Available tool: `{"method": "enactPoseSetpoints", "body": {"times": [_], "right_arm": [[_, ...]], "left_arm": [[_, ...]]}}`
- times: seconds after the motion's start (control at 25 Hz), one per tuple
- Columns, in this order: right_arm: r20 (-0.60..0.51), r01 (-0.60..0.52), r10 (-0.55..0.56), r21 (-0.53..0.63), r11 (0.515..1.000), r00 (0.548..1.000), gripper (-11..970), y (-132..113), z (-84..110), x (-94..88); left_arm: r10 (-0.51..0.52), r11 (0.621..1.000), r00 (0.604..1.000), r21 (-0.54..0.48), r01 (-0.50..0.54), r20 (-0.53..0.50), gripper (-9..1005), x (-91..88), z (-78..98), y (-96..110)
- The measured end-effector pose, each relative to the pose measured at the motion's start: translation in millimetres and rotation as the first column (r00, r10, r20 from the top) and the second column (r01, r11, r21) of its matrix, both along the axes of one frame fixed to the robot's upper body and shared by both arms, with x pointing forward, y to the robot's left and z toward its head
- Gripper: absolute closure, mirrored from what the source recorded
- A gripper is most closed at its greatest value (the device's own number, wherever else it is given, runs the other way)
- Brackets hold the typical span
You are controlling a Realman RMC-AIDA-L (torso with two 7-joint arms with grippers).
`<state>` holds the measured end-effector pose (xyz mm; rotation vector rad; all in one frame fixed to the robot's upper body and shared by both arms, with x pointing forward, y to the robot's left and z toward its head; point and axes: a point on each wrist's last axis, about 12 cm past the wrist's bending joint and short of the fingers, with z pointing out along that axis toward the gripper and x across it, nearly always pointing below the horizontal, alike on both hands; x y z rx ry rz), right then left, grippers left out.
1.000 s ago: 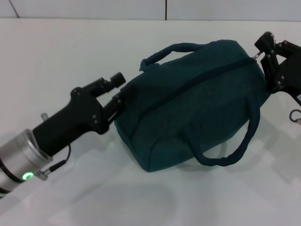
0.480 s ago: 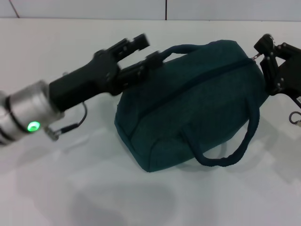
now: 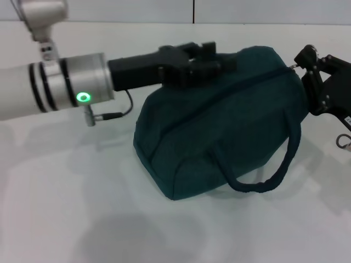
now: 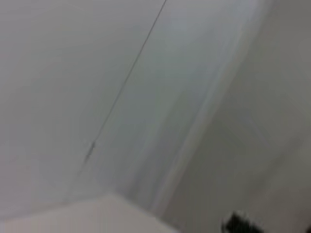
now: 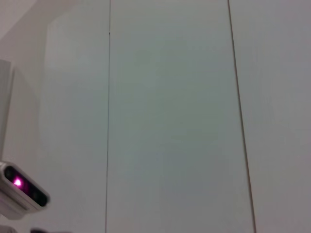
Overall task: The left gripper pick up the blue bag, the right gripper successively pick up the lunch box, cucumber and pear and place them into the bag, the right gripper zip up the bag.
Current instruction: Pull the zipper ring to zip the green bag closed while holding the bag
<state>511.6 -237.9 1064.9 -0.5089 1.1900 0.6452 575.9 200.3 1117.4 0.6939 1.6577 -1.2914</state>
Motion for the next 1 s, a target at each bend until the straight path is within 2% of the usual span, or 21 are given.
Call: {"method": "enactPoseSetpoints", "body": {"times": [0.24, 0.72, 1.0], "right_arm": [[-0.013, -0.007, 0.007, 0.021, 1.0, 1.0, 941, -1, 0.2, -1.2], [-0.041, 0.0, 0.002, 0.043, 0.999, 0.999, 942, -4, -2.5, -4.9], [-0.047, 0.001, 0.001, 0.05, 0.999, 0.999, 942, -5, -3.1, -6.2]], "left_arm": [[-0.003, 0.998, 1.0, 0.055, 0.004, -0.016, 119, 3.6, -4.3, -13], [0.017, 0.997, 1.0, 0.079, -0.018, 0.005, 122, 1.0, -12.0, -12], [0.018, 0.996, 0.999, 0.092, -0.023, 0.05, 121, -4.1, -17.2, -9]]}}
